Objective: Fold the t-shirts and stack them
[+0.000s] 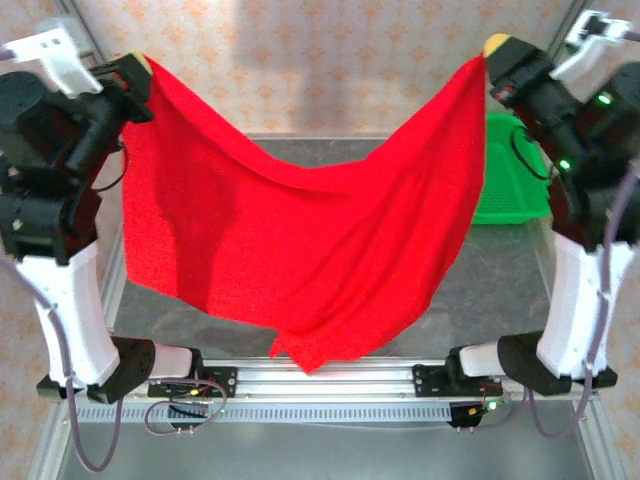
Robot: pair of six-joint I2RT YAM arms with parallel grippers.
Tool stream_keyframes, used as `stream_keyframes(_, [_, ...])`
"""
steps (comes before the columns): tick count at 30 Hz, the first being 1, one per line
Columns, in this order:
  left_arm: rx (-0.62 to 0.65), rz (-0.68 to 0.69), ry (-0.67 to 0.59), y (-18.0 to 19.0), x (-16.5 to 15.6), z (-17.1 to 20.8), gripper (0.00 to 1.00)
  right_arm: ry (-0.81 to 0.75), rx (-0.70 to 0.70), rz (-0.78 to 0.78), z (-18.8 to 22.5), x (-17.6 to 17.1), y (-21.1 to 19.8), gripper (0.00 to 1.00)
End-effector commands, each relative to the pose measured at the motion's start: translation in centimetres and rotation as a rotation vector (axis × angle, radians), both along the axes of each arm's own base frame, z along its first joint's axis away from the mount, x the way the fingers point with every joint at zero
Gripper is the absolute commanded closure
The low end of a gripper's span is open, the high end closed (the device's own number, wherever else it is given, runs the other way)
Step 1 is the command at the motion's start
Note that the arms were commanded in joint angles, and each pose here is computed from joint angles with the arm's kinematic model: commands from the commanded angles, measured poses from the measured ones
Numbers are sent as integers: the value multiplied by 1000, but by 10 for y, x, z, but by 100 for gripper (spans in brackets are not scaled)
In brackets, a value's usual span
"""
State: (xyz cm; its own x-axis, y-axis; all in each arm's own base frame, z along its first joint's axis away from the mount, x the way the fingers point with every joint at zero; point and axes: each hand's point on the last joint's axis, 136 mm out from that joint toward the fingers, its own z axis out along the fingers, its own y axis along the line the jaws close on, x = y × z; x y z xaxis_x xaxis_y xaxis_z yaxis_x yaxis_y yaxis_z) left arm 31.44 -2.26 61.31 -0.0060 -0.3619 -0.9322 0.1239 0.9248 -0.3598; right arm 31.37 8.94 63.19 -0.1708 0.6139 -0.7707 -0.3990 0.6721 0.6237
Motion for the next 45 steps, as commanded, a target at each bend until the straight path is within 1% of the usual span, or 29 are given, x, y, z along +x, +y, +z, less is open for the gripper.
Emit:
stream_keyframes(1, [83, 41, 131, 9, 52, -53, 100, 74, -62, -8, -49, 66, 6, 100])
stream_keyframes(4, [136, 85, 287, 18, 97, -120, 100, 220, -137, -32, -123, 127, 8, 100])
stream_keyframes(6, [181, 128, 402, 28, 127, -176, 100, 339, -196, -22, -183, 168, 14, 100])
stream_keyframes(7, [204, 143, 443, 32, 139, -196, 100, 389, -222, -25, -210, 185, 15, 100])
stream_keyframes(8, [230, 169, 496, 38, 154, -221, 100, 458, -253, -32, -246, 207, 18, 100])
stream_keyframes(9, [257, 202, 560, 45, 169, -249, 100, 505, -278, -27, -272, 224, 22, 100])
stream_keyframes(12, [320, 262, 713, 62, 200, -314, 100, 631, -378, -46, -342, 263, 36, 100])
stream_keyframes(14, [334, 317, 779, 78, 211, -341, 100, 672, -429, -47, -369, 281, 52, 100])
stream_keyframes(15, [333, 343, 835, 89, 219, -367, 100, 691, -460, -47, -388, 290, 61, 100])
stream_keyframes(17, [330, 382, 891, 104, 225, -392, 100, 699, -495, -51, -409, 304, 76, 100])
stream_keyframes(19, [330, 400, 936, 116, 229, -410, 100, 707, -507, -64, -430, 315, 84, 100])
stream_keyframes(22, [339, 408, 961, 125, 237, -425, 100, 710, -493, -91, -456, 329, 87, 100])
stream_keyframes(25, [328, 391, 989, 128, 242, -437, 100, 713, -502, -110, -471, 335, 85, 100])
stream_keyframes(27, [313, 368, 1004, 129, 243, -445, 100, 715, -511, -116, -474, 335, 84, 100])
stream_keyframes(29, [304, 378, 1013, 135, 241, -447, 100, 711, -515, -121, -469, 334, 82, 100])
stream_keyframes(33, [228, 360, 975, 144, 242, -433, 100, 668, -538, -186, -440, 329, 65, 100])
stream_keyframes(35, [206, 334, 956, 145, 244, -426, 100, 632, -521, -213, -420, 326, 56, 100])
stream_keyframes(39, [208, 254, 962, 138, 248, -423, 100, 592, -494, -250, -398, 313, 40, 100])
stream_keyframes(42, [219, 234, 975, 136, 246, -423, 100, 560, -481, -277, -385, 302, 29, 100])
stream_keyframes(45, [224, 224, 977, 137, 242, -422, 100, 517, -412, -294, -373, 292, 17, 100])
